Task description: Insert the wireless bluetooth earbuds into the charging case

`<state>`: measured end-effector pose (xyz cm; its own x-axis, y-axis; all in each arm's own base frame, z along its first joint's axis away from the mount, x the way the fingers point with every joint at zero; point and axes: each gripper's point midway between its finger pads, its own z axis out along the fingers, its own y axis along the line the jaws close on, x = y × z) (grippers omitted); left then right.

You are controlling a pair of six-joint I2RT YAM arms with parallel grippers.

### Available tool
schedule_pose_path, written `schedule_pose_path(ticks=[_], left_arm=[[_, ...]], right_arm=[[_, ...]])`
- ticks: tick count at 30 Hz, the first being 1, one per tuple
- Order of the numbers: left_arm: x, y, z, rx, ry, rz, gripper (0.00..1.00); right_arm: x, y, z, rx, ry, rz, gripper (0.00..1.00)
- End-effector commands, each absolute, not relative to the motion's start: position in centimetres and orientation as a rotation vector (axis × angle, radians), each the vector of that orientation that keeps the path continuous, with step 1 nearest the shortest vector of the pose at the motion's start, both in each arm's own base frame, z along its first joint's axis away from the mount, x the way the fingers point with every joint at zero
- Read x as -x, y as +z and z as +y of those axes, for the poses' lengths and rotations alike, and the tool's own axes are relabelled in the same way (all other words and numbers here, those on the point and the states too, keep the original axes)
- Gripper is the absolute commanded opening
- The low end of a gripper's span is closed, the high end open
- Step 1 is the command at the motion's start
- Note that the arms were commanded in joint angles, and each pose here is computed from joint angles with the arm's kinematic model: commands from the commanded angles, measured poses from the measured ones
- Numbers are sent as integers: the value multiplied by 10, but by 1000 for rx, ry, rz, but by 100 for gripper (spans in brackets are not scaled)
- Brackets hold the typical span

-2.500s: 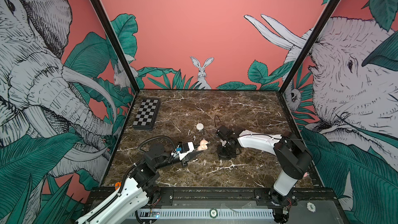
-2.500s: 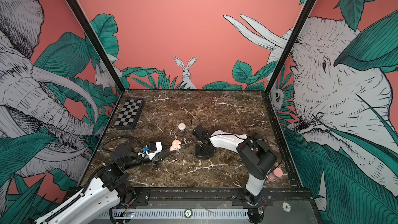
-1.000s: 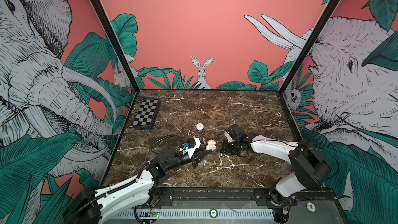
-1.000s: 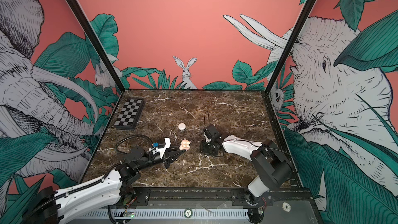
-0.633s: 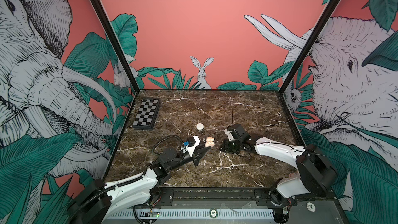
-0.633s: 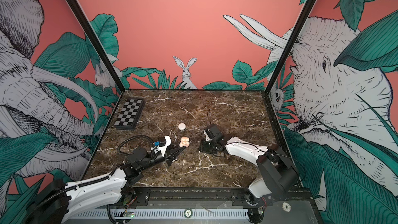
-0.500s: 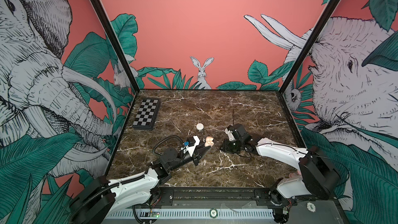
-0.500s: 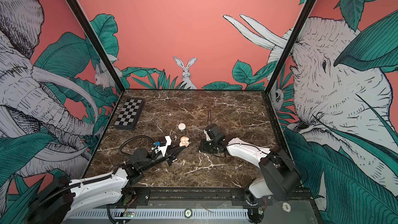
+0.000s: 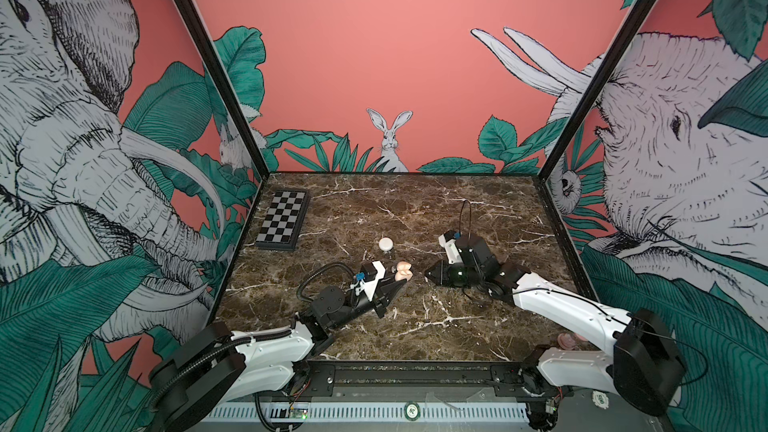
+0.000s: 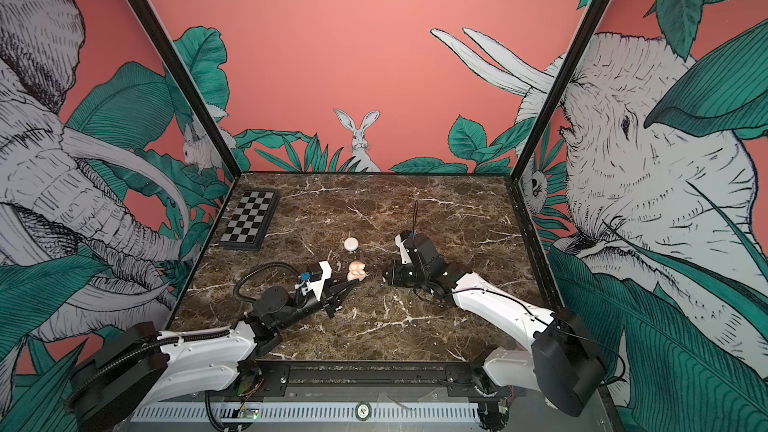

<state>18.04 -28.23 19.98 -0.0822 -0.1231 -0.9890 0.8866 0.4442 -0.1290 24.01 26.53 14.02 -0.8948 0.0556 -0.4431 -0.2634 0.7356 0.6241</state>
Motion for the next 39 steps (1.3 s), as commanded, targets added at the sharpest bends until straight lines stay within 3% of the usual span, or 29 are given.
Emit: schedule_pose_path(ticks=[1, 20, 39], left_arm=[[-178, 215, -280, -691, -1011, 1336, 0], [-185, 220, -288, -624, -1080, 1318, 0], [-188, 243, -299, -630, -1110, 1256, 0]], right_arm=[[-249, 166, 267, 185, 1015, 2382, 15], [-244, 251, 267, 233, 1155, 2098, 15], [-227, 298, 293, 303, 1321, 1932, 14]])
